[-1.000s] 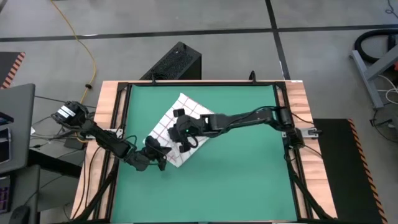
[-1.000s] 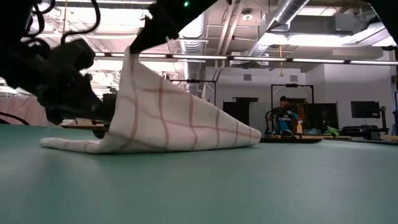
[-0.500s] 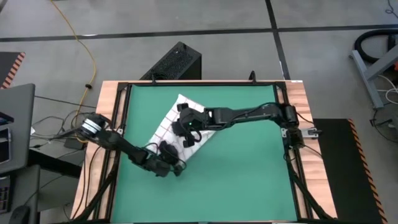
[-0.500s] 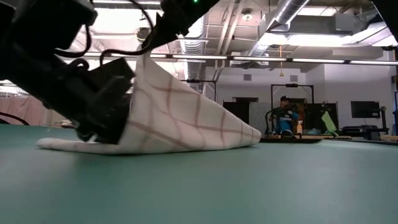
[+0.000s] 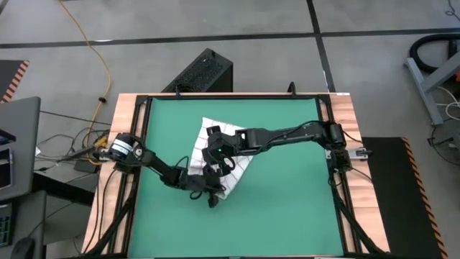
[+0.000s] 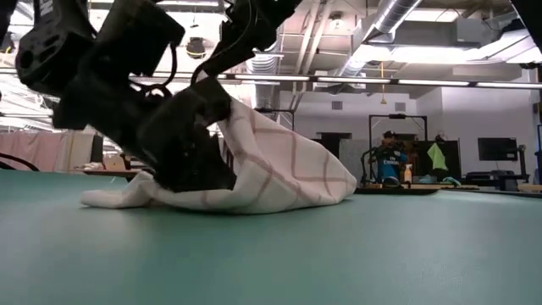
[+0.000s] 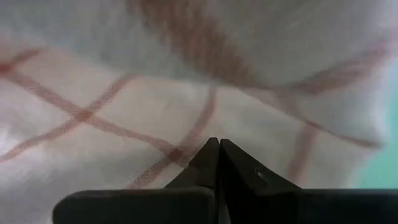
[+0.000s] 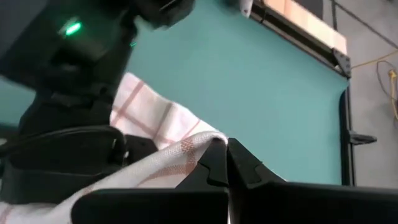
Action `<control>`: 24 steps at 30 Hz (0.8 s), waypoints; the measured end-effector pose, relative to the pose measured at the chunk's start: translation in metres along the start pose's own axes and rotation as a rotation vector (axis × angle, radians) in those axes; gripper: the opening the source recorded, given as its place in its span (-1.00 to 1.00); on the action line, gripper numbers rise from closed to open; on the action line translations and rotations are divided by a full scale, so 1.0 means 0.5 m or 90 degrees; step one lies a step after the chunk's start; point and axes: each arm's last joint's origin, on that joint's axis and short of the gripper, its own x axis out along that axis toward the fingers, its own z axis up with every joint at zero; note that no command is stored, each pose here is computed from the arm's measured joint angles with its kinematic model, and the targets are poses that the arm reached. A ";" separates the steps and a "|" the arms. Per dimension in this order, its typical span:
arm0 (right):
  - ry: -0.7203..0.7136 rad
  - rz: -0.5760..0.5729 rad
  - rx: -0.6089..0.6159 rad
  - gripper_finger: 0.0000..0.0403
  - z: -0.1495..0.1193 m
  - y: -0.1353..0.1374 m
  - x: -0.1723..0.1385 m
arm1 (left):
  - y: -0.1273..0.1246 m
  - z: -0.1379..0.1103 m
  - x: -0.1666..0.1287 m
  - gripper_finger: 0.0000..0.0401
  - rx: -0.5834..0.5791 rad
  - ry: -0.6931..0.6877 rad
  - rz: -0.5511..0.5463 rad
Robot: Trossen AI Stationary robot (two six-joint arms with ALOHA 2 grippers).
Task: Roll towel
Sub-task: Roll the white towel
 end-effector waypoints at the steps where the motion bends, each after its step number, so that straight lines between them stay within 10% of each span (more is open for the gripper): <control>1: 0.003 0.002 -0.001 -0.99 -0.001 0.000 -0.001 | -0.001 0.010 -0.006 -1.00 0.000 0.003 -0.004; 12: -0.025 0.055 -0.018 -0.99 0.008 0.018 -0.006 | -0.046 0.095 -0.171 -1.00 -0.024 0.129 -0.004; 24: -0.137 0.075 -0.043 -0.99 0.045 0.034 -0.011 | -0.107 0.005 -0.290 -1.00 -0.109 0.116 0.195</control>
